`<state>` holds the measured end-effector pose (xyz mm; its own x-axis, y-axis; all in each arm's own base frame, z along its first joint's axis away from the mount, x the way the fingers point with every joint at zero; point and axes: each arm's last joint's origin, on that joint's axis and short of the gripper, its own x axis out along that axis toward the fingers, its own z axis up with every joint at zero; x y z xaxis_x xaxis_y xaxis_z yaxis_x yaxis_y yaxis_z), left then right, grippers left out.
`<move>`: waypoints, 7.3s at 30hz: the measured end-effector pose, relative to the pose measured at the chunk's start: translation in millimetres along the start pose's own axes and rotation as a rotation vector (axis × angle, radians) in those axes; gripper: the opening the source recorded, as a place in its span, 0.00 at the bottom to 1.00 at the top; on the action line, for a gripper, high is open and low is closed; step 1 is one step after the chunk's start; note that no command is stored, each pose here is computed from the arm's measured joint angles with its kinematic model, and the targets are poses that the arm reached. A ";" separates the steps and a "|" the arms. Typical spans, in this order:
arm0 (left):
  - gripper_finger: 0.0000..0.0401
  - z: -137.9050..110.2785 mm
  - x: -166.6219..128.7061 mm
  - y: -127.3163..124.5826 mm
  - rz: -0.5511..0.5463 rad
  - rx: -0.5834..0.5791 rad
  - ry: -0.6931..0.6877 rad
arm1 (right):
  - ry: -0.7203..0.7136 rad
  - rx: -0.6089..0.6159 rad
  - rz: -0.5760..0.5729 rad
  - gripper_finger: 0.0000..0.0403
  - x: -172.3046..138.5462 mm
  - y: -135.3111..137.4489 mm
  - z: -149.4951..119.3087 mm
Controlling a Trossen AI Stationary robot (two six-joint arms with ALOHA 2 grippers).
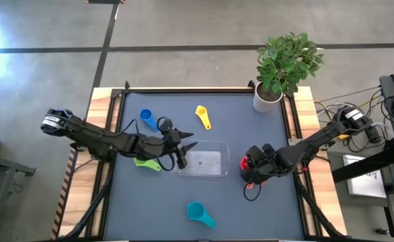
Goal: Nest measuring cups in basket
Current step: Stack the red measuring cup on top of the orange measuring cup, then stack the light blue measuring cup on top of the red measuring cup, then stack the green measuring cup on top of the light blue measuring cup
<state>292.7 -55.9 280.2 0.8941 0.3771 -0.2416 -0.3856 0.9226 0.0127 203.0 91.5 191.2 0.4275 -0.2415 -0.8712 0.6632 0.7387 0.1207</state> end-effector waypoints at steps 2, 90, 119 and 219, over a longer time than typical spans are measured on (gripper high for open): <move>0.39 -0.1 0.0 0.0 -0.001 0.000 0.001 | -0.004 0.000 0.018 0.02 -4.5 -0.2 2.0; 0.39 -14.6 -50.2 -56.8 -0.226 0.081 0.176 | 0.064 -0.372 0.414 0.55 68.5 211.3 -14.3; 0.39 -11.9 -48.5 -54.2 -0.180 0.095 0.146 | -0.111 -0.166 0.112 0.31 -65.5 123.9 -25.8; 0.02 -125.5 -35.8 114.3 0.119 -0.164 1.297 | -0.435 -0.389 0.062 0.59 -68.9 18.7 -32.3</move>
<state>188.0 25.7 168.5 0.0204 0.0176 -0.9996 -0.5518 0.8339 0.0034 166.1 142.3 238.2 0.7253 -0.3661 -0.5830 0.3902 0.9163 -0.0900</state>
